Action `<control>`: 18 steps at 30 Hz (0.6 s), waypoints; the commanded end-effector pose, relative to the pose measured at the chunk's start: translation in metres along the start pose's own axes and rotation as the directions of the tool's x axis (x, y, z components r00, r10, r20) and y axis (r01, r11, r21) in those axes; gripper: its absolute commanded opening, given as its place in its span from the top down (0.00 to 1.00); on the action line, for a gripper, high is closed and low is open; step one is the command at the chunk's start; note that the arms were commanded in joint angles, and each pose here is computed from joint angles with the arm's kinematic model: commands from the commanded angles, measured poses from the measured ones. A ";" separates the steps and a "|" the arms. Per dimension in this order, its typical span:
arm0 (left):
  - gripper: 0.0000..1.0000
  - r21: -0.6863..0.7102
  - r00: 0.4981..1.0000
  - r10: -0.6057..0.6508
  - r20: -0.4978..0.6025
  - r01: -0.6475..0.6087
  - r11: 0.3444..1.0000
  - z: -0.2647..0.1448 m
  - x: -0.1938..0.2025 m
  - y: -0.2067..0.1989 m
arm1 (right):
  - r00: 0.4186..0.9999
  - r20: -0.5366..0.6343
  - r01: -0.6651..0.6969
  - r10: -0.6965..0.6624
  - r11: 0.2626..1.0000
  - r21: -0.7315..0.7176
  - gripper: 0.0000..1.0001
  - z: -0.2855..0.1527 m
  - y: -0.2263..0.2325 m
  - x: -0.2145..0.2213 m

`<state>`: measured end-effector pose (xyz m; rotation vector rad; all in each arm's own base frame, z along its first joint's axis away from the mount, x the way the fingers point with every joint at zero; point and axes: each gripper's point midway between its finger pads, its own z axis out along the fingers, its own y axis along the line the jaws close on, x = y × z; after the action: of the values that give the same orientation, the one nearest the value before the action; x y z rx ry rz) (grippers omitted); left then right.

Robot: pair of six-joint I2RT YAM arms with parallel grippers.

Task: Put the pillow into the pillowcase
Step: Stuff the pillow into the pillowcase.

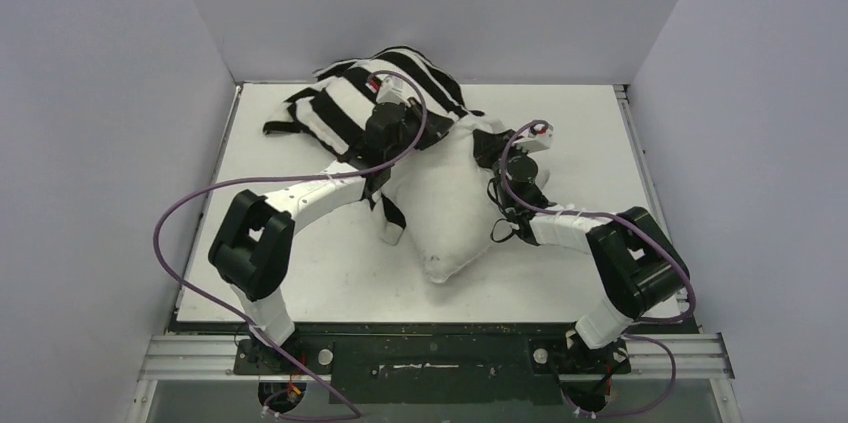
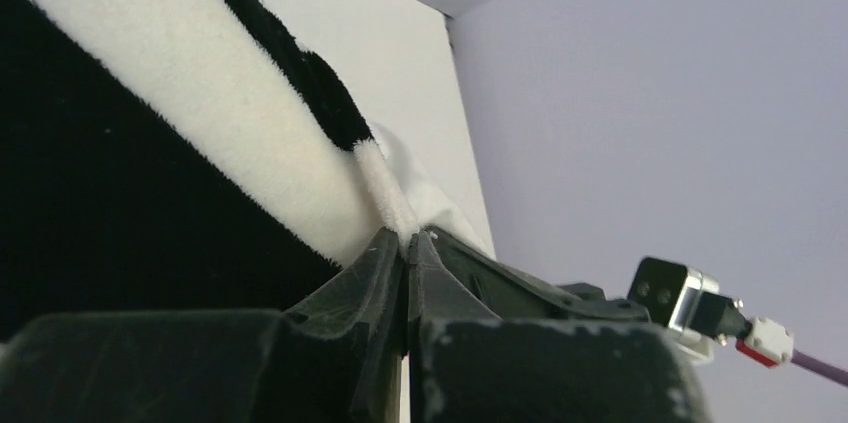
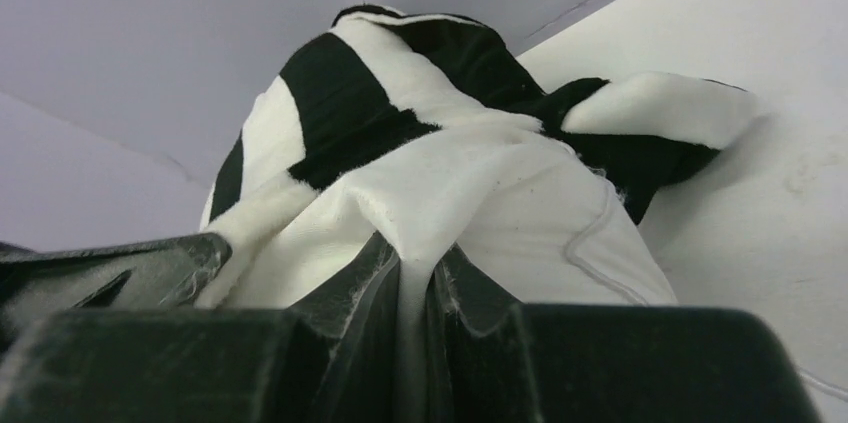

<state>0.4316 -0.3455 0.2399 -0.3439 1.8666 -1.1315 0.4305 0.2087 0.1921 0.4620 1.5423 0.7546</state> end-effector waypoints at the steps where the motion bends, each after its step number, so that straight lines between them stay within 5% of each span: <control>1: 1.00 0.335 0.979 -0.025 -0.204 0.094 0.937 -0.023 0.074 -0.119 | 0.993 0.116 0.013 -0.018 0.999 0.050 1.00 0.013 -0.006 -0.033; 6: 1.00 0.275 0.966 -0.034 -0.257 0.107 0.955 -0.020 0.083 -0.077 | 0.996 0.074 0.039 -0.046 0.995 0.092 0.97 0.022 -0.033 -0.015; 8: 0.96 0.252 0.962 -0.024 -0.271 0.095 0.963 -0.014 0.070 -0.057 | 0.996 0.038 0.079 -0.082 0.995 0.067 0.83 0.021 -0.031 -0.011; 13: 0.64 0.167 0.971 0.054 -0.232 -0.015 0.986 -0.019 0.010 -0.015 | 0.963 -0.101 0.253 -0.252 0.967 0.004 0.47 0.007 -0.015 -0.014; 18: 0.47 0.066 0.983 0.133 -0.129 -0.126 0.990 -0.052 -0.059 0.010 | 0.867 -0.189 0.433 -0.461 0.885 -0.169 0.25 -0.013 0.019 -0.021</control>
<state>0.4247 -0.3209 0.2082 -0.2173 2.0414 -1.2312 0.4364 0.1850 0.1849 0.2325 1.6882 0.5508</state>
